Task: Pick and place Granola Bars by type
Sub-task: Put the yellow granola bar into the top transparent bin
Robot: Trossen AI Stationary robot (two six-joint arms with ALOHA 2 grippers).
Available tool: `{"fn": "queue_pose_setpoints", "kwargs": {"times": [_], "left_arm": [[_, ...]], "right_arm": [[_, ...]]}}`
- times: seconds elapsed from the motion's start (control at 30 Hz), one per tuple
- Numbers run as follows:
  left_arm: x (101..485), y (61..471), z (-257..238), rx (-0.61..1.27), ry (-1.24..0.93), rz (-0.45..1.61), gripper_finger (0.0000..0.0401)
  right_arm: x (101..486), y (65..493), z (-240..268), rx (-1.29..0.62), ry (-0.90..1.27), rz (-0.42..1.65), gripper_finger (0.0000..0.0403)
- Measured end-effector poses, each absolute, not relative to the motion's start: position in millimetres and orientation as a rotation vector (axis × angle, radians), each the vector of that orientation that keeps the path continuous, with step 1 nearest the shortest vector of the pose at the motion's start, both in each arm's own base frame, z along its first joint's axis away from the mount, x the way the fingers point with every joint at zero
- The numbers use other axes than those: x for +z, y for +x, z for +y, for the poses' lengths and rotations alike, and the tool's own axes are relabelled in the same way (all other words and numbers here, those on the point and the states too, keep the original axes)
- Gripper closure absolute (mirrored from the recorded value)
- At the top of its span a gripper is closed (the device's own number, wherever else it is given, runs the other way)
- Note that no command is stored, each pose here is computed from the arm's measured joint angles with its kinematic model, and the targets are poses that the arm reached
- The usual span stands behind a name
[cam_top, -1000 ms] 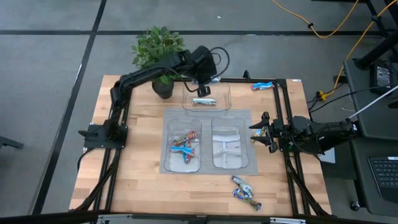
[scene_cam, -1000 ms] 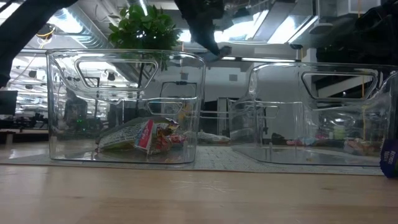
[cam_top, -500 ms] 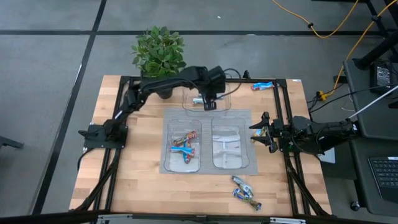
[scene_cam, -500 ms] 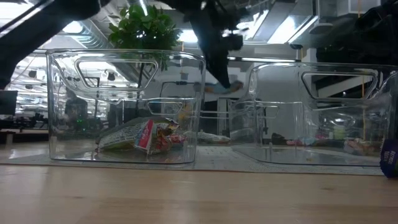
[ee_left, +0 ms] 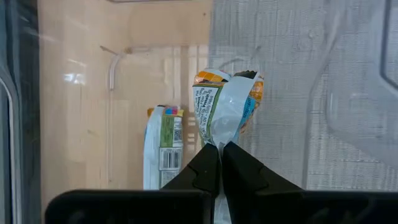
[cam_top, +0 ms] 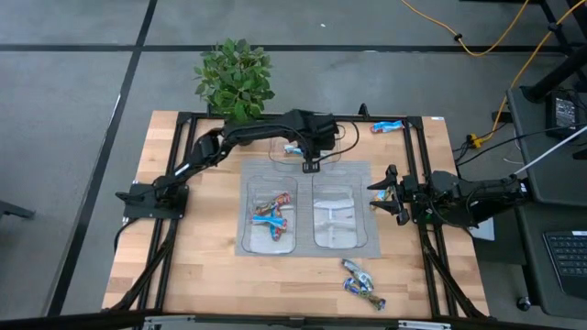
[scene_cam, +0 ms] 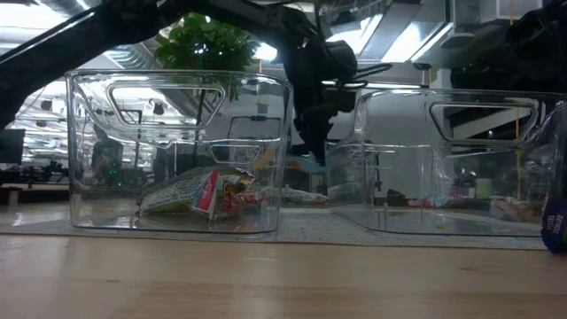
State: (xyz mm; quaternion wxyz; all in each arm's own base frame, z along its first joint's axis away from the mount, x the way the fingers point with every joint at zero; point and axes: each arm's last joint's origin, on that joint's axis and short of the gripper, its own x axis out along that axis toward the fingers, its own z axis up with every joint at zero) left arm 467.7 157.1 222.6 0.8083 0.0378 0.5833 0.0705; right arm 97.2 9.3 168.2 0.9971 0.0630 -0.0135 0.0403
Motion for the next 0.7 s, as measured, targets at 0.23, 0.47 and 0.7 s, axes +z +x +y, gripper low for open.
{"fn": "queue_pose_setpoints", "kwargs": {"times": [0.23, 0.47, 0.7], "left_arm": [[215.6, 467.1, 159.9, 0.149, 0.071, 1.274, 0.0388], [215.1, 466.4, 160.6, 0.145, 0.053, 1.276, 0.0377], [215.1, 468.1, 154.9, 0.158, 0.06, 1.281, 0.0319]], "right_arm": [[168.2, 97.2, 9.3, 0.081, 0.126, -0.027, 0.0167], [168.3, 97.2, 9.4, 0.081, 0.127, -0.027, 0.0167], [168.2, 97.2, 9.3, 0.08, 0.126, -0.027, 0.0167]]}}
